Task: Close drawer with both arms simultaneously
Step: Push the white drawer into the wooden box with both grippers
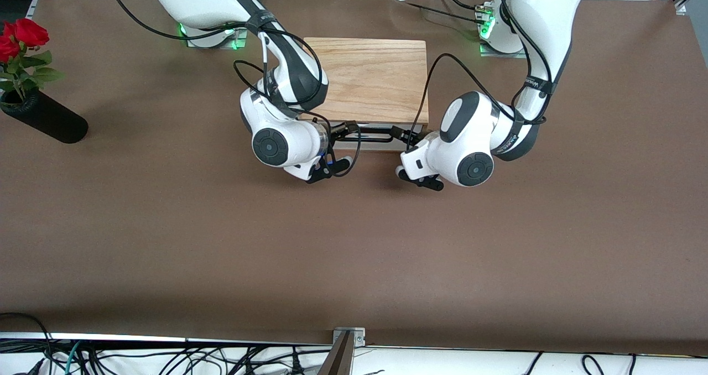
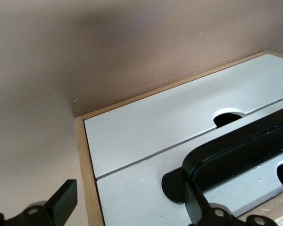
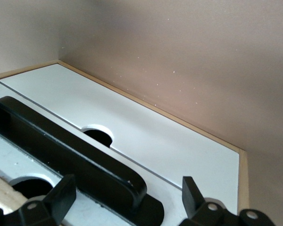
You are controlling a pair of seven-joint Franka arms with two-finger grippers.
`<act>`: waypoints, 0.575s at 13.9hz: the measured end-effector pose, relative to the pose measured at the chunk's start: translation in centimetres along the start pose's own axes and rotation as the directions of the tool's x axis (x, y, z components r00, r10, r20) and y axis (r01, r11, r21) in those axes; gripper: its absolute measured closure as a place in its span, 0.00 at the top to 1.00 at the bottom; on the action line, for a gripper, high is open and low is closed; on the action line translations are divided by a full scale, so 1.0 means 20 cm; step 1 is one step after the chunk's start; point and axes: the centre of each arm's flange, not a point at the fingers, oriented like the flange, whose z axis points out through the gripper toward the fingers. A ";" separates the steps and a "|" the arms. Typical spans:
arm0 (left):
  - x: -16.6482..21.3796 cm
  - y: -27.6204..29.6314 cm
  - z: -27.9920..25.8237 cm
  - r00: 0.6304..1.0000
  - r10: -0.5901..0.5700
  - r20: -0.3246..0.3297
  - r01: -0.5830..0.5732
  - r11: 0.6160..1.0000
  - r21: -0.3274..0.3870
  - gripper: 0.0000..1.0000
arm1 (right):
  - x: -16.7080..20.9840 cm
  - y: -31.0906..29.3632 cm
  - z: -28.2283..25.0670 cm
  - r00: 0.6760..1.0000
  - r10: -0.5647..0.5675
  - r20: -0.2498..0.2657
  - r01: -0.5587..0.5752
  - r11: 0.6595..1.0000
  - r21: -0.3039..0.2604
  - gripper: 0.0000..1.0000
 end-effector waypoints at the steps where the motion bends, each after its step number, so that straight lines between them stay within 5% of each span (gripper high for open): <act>1: 0.00 0.00 0.00 1.000 0.000 0.000 0.000 1.000 0.000 1.00 | 0.00 0.00 0.00 1.000 0.000 0.001 0.000 1.000 0.000 1.00; 5: 0.00 -0.01 -0.03 1.000 -0.005 -0.014 0.005 1.000 0.001 1.00 | 0.00 0.00 0.00 1.000 0.001 0.003 -0.001 1.000 0.000 1.00; 8: 0.00 -0.03 -0.20 0.996 0.015 -0.083 -0.009 0.998 0.067 1.00 | 0.00 0.00 -0.01 1.000 -0.001 -0.004 0.001 1.000 0.001 1.00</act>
